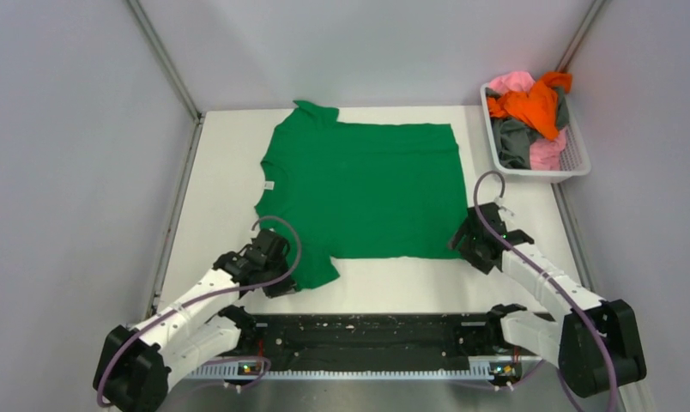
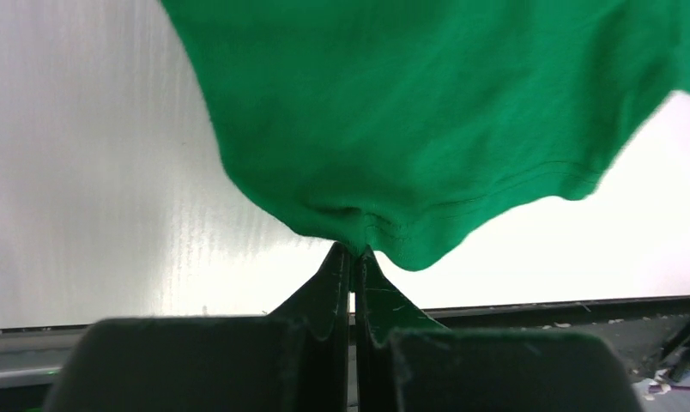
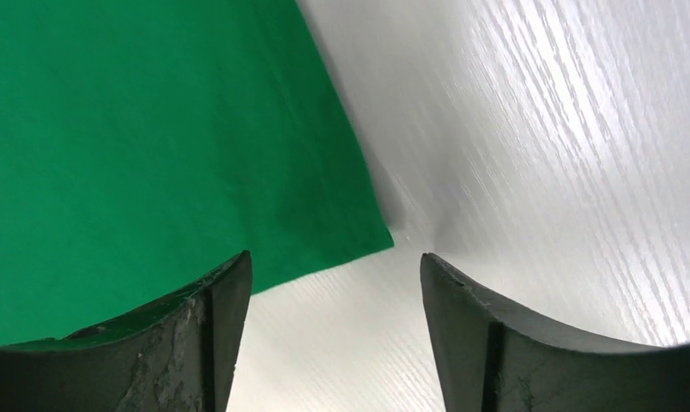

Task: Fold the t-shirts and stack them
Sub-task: Grab the side of the flattened tshirt closest away from the robot with both arms

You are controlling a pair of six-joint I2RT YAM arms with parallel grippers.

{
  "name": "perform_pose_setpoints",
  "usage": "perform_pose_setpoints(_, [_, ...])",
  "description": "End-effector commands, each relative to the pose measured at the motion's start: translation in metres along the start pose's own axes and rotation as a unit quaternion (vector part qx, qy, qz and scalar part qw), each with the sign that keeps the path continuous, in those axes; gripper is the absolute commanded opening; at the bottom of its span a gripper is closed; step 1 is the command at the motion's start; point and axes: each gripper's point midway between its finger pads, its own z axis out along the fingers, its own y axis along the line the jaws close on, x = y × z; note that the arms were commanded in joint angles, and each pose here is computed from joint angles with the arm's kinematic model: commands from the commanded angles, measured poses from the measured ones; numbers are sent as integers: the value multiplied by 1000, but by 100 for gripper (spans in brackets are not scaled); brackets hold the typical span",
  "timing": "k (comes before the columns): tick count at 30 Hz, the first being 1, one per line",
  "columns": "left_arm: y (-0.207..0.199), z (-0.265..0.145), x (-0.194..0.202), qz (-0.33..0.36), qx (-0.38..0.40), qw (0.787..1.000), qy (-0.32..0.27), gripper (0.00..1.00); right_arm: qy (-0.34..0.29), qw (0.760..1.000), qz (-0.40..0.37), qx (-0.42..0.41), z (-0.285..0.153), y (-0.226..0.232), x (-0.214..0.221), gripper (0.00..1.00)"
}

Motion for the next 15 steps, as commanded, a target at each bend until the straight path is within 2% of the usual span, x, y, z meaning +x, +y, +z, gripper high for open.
perform_pose_setpoints(1, [-34,-18,-26,19,60,997,-46,0,0,1000,22,-14,7,6,4,66])
perform_pose_setpoints(3, [-39,-22,-32,22,65,996,-56,0,-3,1000,25,-10,12,5,5,59])
perform_pose_setpoints(7, [-52,-31,-46,31,78,993,-78,0,-16,999,29,-3,21,4,1,49])
perform_pose_setpoints(9, [-58,-33,-52,33,85,992,-85,0,-23,999,28,6,23,1,-1,40])
perform_pose_setpoints(12, [-67,-37,-59,39,88,991,-89,0,-33,999,19,20,26,-4,-4,35])
perform_pose_setpoints(13, [-67,-38,-65,40,82,991,-101,0,-38,999,18,25,27,-6,-6,31])
perform_pose_setpoints(15, [-72,-40,-73,43,82,990,-111,0,-38,999,12,21,27,-2,-9,15])
